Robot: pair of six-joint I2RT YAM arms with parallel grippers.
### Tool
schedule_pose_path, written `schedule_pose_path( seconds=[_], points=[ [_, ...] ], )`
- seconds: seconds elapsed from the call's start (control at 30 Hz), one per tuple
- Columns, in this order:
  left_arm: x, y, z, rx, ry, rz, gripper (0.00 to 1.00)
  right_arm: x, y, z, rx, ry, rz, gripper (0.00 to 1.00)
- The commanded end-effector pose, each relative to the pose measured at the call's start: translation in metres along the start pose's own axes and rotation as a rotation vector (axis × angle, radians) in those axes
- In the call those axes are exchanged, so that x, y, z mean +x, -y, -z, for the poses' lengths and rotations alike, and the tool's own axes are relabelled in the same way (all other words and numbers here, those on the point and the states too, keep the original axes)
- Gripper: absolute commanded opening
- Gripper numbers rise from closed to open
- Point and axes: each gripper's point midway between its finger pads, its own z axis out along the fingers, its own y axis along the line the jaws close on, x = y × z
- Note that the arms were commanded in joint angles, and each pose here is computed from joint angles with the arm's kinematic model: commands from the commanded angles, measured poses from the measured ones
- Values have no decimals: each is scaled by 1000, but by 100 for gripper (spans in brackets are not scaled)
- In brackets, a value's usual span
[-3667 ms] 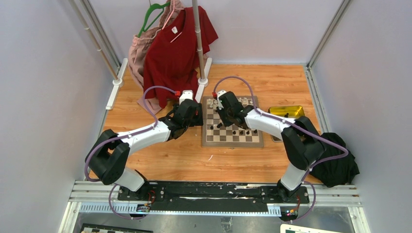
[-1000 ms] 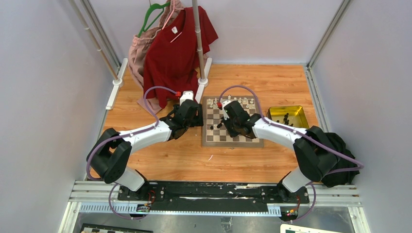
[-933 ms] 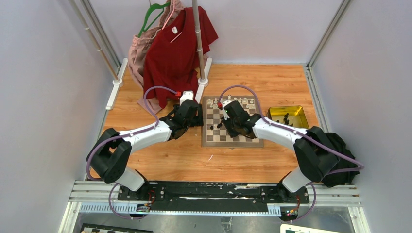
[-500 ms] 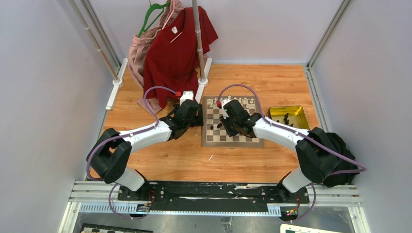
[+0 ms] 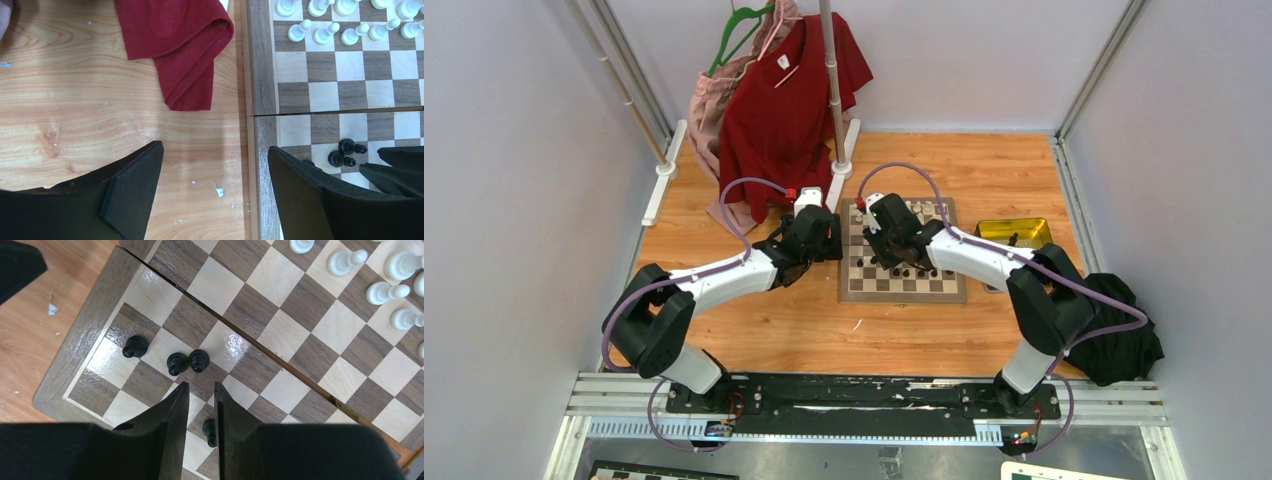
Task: Set up the chess pieces on the board
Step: Pick up the chess piece from the chessboard.
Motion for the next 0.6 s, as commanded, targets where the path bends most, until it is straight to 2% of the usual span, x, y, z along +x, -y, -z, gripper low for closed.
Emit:
schedule_pose_path(
  seconds=[0.0,0.57],
  points=[
    [-8,3,-1,1,36,11,82,-11,-2,-6,14,19,34,29],
    [-6,4,-4,0,29,5,82,-17,4,-17,18,21,33,29]
  ],
)
